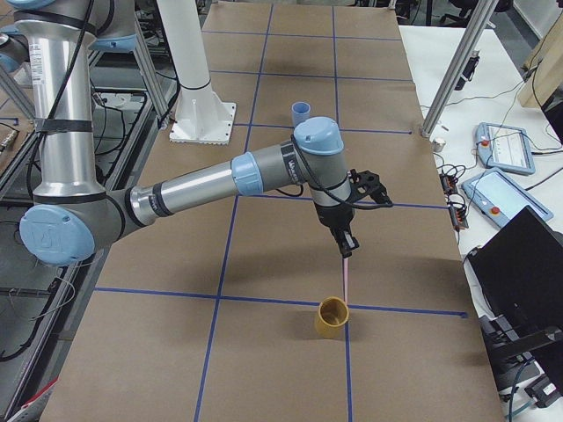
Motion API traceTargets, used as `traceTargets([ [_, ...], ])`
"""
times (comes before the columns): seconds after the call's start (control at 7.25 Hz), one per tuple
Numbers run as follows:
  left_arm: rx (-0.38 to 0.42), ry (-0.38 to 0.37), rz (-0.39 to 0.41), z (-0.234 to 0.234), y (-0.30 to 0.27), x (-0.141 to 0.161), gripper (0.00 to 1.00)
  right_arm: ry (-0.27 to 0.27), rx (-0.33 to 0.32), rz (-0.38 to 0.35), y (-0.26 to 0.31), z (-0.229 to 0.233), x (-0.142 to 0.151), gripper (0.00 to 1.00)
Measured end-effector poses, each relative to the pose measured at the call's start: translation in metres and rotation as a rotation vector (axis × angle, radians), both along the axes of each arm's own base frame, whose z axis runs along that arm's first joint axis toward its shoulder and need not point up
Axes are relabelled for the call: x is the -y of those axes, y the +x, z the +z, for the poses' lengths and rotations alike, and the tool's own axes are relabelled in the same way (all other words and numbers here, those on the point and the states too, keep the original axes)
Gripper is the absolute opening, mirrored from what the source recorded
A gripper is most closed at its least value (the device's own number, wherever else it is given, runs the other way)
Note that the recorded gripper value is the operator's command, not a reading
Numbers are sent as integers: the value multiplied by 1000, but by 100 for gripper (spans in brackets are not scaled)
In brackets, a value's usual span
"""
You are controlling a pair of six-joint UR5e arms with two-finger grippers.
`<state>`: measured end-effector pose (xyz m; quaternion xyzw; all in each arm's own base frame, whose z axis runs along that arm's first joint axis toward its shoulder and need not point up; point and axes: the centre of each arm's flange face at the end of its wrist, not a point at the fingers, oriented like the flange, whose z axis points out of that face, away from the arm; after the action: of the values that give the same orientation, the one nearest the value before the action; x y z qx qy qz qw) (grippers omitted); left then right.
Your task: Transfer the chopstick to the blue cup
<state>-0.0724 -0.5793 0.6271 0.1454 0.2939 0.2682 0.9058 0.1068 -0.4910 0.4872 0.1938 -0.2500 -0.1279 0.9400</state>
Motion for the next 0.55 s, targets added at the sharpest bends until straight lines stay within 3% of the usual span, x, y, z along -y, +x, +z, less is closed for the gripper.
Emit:
traceTargets([
  [0.14,-12,-19,-13,3,0,-2,98,7,60,-18,-6,-20,5,0],
  [0.28,-44,-83,-85,8,-4,-9,98,20,133,-39,-15,-39,11,0],
  [0.55,-98,-211,-280,3,-17,-20,98,37,216,-86,-56,-77,22,0],
])
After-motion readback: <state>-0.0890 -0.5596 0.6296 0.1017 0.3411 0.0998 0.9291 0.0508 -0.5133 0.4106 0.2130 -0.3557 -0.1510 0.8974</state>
